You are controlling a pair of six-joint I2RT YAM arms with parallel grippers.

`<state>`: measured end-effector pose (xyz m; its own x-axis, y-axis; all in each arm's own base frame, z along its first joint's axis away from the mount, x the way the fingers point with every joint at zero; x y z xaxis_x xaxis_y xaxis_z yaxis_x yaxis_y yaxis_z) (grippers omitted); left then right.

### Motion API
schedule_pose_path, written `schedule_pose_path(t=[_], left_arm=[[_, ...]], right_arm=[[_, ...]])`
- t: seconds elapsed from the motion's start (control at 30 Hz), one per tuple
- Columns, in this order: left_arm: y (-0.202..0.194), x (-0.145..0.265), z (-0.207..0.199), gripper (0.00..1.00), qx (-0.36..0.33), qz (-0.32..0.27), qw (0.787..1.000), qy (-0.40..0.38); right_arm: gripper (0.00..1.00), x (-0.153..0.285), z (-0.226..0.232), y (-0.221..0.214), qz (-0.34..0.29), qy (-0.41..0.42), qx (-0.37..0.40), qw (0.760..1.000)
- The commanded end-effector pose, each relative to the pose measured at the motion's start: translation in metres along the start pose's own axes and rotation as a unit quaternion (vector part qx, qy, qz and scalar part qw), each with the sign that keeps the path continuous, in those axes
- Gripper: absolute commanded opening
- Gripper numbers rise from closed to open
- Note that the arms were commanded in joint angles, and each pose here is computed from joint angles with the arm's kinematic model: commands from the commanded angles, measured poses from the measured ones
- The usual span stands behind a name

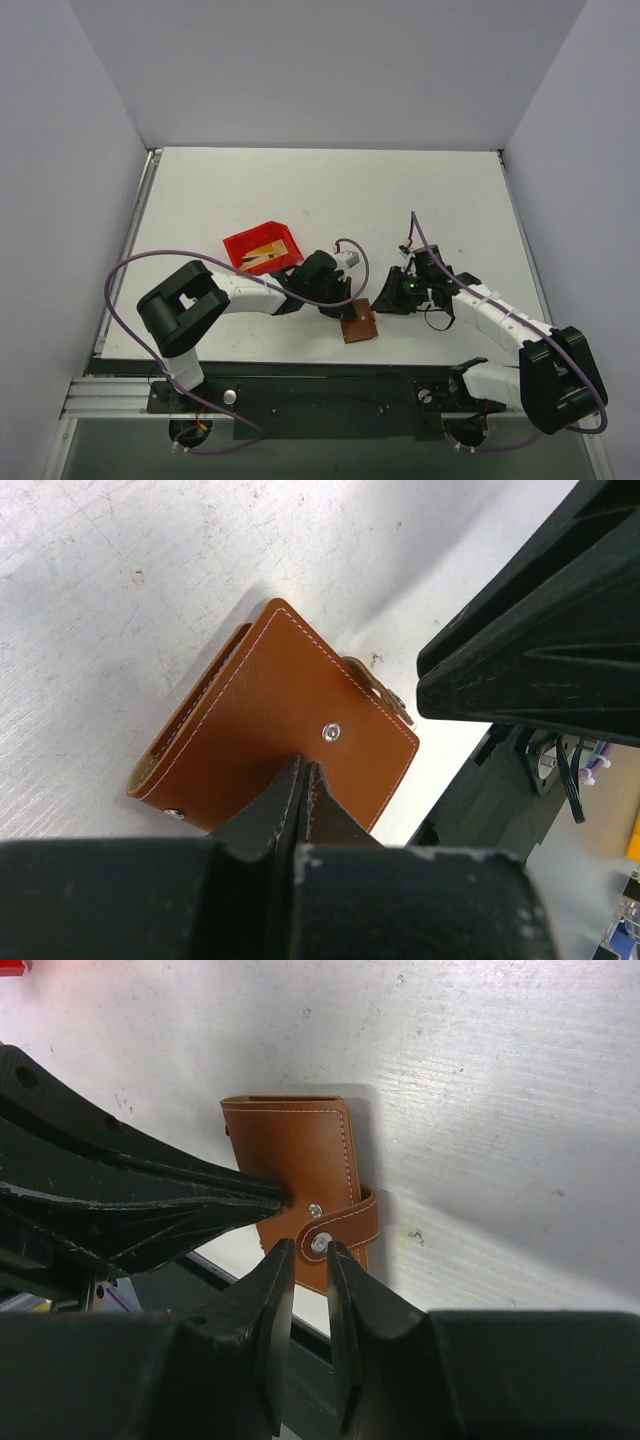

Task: Put the credit cards into the card holder
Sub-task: Close the card holder at the center of the board.

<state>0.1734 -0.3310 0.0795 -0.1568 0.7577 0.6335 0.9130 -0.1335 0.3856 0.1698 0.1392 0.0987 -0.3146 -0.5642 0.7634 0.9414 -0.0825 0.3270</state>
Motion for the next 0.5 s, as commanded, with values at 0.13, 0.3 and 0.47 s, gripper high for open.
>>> schedule_pose_path(t=[0.13, 0.3, 0.47], left_arm=[[-0.0018, -0.0016, -0.0016, 0.00, -0.005, 0.000, 1.000, -0.005], [-0.0009, -0.0025, -0.0021, 0.00, -0.005, 0.000, 1.000, -0.005], [-0.0004, -0.0027, -0.0026, 0.00, -0.005, 0.001, 1.000, -0.005]], right_arm=[[0.16, -0.0077, -0.0035, -0.0037, 0.013, 0.008, -0.010, 1.000], [0.16, -0.0102, -0.0032, -0.0062, 0.021, 0.012, -0.010, 1.000], [0.15, -0.0127, -0.0007, -0.0069, 0.025, 0.020, -0.012, 0.999]])
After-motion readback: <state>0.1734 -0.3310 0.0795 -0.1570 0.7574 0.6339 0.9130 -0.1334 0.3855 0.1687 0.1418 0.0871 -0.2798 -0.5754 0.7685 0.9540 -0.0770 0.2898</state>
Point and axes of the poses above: each gripper's point midway between its finger pads, its own x axis back along the fingers, its own z axis along the line the jaws close on, y = z × x, the point moved 7 cm from there along x, back along the fingers, and after that the axes turned 8 degrees about x, right-handed, at the moved point
